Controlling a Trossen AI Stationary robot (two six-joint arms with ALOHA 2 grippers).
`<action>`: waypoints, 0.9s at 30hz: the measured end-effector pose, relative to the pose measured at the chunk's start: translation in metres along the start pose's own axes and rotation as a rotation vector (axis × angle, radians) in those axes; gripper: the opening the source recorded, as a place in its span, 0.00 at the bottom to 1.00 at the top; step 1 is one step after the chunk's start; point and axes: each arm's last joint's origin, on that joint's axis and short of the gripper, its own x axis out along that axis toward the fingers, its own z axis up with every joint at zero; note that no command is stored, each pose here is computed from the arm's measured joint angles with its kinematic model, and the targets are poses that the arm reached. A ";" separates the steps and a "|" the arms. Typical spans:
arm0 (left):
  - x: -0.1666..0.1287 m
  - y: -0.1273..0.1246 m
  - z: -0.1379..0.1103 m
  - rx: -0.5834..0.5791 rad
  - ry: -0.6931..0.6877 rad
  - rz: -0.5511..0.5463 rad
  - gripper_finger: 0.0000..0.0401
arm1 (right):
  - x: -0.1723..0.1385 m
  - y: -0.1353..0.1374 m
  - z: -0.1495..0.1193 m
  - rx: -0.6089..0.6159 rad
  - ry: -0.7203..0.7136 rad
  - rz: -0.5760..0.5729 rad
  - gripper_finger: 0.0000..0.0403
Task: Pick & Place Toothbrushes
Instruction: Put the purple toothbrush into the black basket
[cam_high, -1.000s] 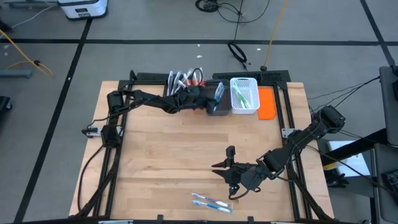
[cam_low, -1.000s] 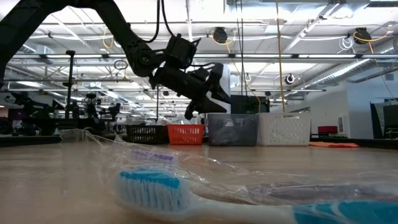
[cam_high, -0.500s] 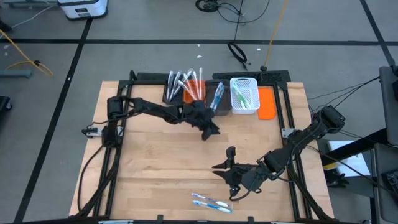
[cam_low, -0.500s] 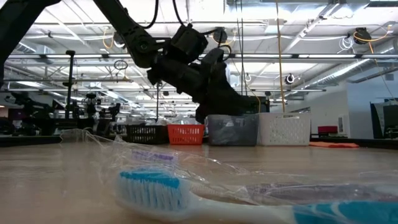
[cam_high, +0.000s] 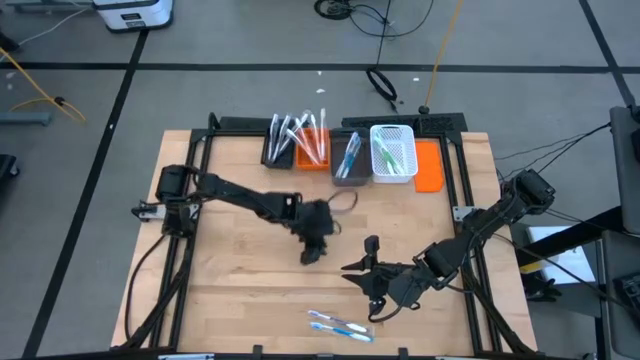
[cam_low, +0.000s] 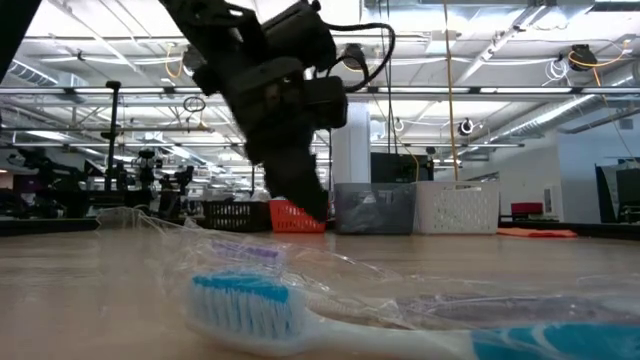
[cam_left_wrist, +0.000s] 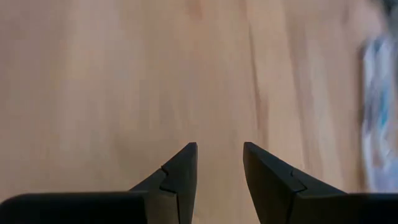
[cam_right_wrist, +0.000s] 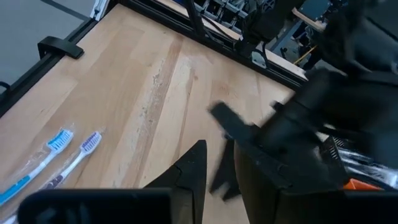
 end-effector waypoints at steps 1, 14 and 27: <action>0.003 -0.006 -0.005 0.006 0.034 0.016 0.32 | 0.000 0.000 0.000 0.008 0.001 0.000 0.18; 0.027 -0.092 -0.050 0.136 0.232 0.084 0.32 | 0.000 0.000 -0.001 0.004 0.010 0.001 0.18; 0.035 -0.146 -0.079 0.210 0.237 0.134 0.32 | 0.000 0.000 -0.001 0.003 0.011 0.001 0.18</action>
